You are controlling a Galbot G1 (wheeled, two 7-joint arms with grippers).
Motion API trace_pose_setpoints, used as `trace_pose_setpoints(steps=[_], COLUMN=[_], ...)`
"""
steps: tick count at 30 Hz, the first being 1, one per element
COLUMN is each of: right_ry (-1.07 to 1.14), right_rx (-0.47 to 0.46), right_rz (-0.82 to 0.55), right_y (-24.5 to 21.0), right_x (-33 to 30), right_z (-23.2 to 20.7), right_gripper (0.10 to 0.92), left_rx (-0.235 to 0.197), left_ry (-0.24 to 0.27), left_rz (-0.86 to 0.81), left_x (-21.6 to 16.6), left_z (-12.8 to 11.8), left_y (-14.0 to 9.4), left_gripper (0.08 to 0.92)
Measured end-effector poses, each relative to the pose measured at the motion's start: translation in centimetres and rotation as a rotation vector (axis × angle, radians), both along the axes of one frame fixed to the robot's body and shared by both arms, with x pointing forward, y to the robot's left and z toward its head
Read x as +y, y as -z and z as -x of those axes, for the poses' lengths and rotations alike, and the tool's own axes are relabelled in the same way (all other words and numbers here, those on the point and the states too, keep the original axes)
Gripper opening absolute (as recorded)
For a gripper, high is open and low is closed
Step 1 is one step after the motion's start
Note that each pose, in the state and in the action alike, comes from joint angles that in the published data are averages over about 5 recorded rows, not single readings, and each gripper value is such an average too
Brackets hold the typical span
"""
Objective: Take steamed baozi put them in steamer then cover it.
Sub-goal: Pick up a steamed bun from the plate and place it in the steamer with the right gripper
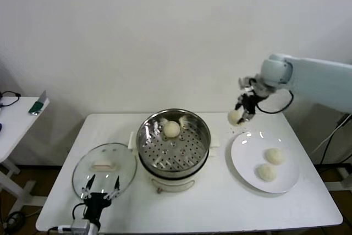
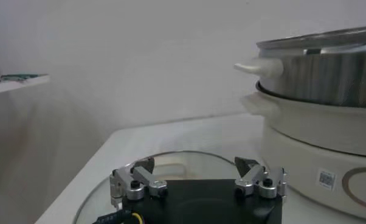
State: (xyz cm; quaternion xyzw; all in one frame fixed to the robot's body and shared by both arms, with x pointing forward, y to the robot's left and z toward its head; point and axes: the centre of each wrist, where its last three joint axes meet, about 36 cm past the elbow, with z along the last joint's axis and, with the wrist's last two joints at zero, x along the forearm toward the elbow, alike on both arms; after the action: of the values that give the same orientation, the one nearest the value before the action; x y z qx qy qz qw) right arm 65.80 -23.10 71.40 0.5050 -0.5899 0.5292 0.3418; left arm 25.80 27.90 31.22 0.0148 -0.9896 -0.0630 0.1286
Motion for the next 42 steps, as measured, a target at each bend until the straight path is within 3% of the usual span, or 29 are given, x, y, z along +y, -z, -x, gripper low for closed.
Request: trace_pose_setpoints(steps=[7,17,36,42], right_ry=[-0.102,-0.191,-0.186,-0.193], right_rx=[-0.015,0.024,0.058,0.055], right_rz=[-0.056,-0.026,0.02,0.016], right_y=[-2.0,3.0,12.0,12.2], right_x=[10.0,20.0,25.1,25.1], right_z=[2.0,3.4,3.6,3.4], right_gripper=[0.599,0.599,0.597,0.709], left_rx=[0.001,-0.005,-0.014,-0.016], left_ry=[-0.002,-0.013,-0.02,-0.021], left_rz=[0.003,0.008,0.015,0.015], left_x=[0.0,0.0,-0.3,-0.4], left_z=[0.0,0.0,0.1,0.2], left_y=[-0.1,-0.4,-0.4,-0.5], left_gripper=[0.823,0.823,0.823,0.823])
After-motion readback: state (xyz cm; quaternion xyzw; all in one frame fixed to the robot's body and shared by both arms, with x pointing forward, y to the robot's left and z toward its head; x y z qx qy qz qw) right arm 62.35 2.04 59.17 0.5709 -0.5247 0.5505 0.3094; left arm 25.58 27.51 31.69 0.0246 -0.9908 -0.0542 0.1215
